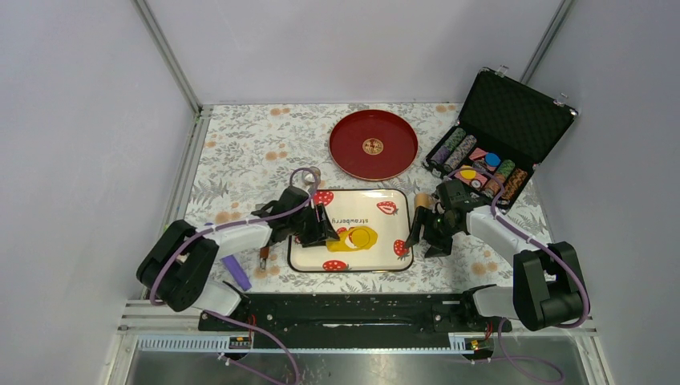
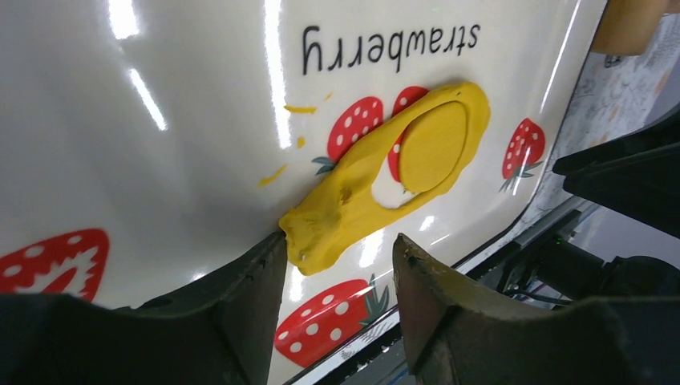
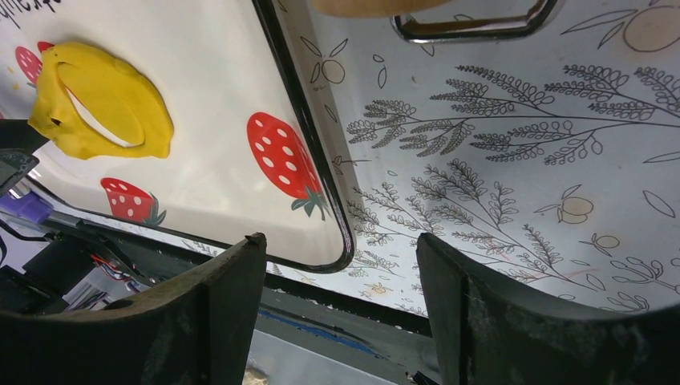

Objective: Roll out the dumpling wrappers from the dough

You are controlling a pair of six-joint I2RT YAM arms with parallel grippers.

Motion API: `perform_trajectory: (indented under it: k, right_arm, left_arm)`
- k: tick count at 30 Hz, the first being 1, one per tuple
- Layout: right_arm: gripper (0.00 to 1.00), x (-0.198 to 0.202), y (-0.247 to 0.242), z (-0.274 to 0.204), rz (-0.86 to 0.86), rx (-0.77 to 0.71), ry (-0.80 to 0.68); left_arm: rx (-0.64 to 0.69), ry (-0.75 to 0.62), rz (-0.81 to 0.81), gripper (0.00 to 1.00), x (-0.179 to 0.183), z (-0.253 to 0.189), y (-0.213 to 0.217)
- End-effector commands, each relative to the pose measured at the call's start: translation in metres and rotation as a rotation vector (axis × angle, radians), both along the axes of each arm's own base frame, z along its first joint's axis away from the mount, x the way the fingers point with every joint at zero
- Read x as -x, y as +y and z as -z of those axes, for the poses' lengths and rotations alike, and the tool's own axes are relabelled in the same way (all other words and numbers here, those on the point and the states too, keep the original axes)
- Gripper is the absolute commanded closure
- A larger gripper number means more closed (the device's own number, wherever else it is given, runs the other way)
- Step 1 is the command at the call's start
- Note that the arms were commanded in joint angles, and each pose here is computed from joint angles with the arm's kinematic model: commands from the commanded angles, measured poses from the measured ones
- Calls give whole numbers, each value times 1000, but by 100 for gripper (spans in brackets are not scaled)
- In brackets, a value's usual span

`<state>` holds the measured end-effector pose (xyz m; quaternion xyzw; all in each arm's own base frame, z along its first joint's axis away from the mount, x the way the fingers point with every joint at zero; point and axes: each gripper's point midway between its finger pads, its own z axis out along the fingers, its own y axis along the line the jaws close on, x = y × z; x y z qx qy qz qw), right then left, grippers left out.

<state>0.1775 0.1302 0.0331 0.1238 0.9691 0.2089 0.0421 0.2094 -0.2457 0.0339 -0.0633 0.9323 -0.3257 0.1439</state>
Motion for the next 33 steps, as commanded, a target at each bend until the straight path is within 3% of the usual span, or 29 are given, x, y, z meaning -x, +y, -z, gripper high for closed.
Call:
perform_trajectory:
  k: [1,13,19,22,33]
  right_arm:
    - [24,-6,2,-3,10,-20,-27]
    - [24,-5,3,-3,1,-25,-19]
    - [24,-4,3,-1,-3,-25,-15]
    - [24,-4,4,-1,-2,-30,-15]
    - [24,-3,4,-1,-6,-30,-14]
  left_arm:
    - [23,30,9,49,3,12,-5]
    - [16,28,70,53,2,15,-32]
    - [19,26,70,74,5,16,-32]
    - [26,20,67,79,4,13,-32]
    - [181,-110,99,82,-7,-45,-52]
